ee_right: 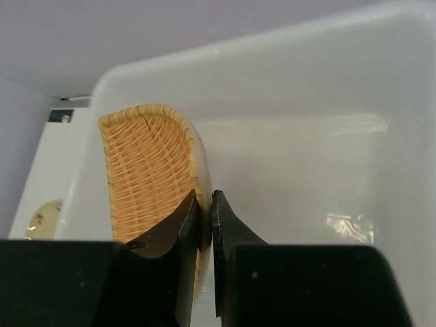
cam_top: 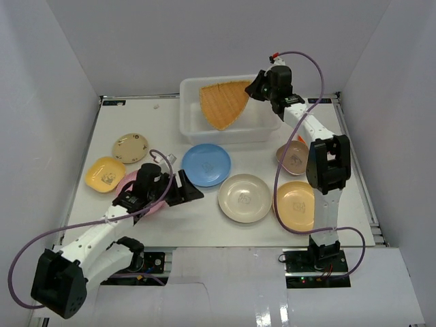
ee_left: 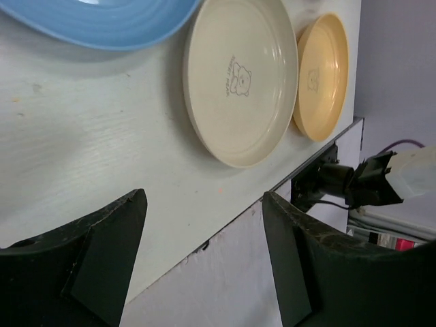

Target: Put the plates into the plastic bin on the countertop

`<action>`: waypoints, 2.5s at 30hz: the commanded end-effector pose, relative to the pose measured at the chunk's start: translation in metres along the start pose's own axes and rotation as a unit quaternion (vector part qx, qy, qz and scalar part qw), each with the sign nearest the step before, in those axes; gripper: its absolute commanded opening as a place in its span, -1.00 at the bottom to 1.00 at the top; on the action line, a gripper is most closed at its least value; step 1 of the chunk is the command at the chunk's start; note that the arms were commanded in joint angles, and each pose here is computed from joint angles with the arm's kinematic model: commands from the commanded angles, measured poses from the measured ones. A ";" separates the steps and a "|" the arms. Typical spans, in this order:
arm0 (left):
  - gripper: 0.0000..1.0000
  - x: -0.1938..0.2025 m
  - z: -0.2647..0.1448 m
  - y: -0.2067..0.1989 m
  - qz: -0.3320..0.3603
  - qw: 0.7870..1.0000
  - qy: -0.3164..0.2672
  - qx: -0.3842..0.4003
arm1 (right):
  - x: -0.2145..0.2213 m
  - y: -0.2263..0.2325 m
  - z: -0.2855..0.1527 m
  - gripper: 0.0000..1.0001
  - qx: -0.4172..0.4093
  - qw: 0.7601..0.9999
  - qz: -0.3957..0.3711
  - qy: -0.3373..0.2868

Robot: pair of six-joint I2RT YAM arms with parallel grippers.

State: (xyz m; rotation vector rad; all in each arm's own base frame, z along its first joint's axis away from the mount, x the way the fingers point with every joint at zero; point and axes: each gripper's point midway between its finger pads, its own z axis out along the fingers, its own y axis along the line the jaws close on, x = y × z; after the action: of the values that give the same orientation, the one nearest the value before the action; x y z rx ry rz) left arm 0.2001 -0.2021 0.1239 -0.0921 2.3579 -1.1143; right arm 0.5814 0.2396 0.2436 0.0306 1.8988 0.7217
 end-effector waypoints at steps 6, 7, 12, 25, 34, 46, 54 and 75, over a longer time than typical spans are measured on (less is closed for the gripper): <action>0.60 0.030 0.046 -0.016 0.026 0.999 0.024 -0.034 | 0.001 -0.005 0.013 -0.84 0.006 1.000 0.019 -0.016; 0.61 0.029 0.052 -0.013 0.029 0.998 0.015 -0.046 | 0.010 -0.011 0.014 -0.84 0.011 1.000 0.019 -0.007; 0.61 0.049 0.072 -0.015 0.042 0.996 0.034 -0.065 | 0.026 -0.023 0.016 -0.79 0.027 1.000 0.011 0.007; 0.61 0.059 0.097 -0.017 0.051 0.994 0.039 -0.087 | 0.064 -0.040 0.040 -0.26 0.036 0.998 0.007 0.056; 0.29 0.064 0.116 -0.009 0.063 0.990 0.036 -0.119 | 0.013 -0.008 -0.001 0.50 0.024 0.999 -0.035 0.028; -1.00 0.058 0.099 0.004 0.077 0.987 0.011 -0.142 | 0.096 0.004 -0.138 0.22 -0.022 0.998 -0.003 0.056; -1.00 0.029 0.042 -0.032 0.094 0.989 -0.039 -0.105 | 0.172 0.014 -0.161 0.04 -0.054 0.986 -0.057 0.148; -1.00 -0.131 -0.113 -0.140 0.132 0.933 -0.318 -0.100 | 0.287 0.041 -0.114 -0.03 -0.061 0.969 -0.045 0.237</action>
State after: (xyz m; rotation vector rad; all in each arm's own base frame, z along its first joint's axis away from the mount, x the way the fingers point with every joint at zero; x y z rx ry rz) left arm 0.2200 -0.1762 0.3099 -0.1910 1.8947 -0.6161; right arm 0.3305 0.3125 0.0439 -0.3859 2.3697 0.8273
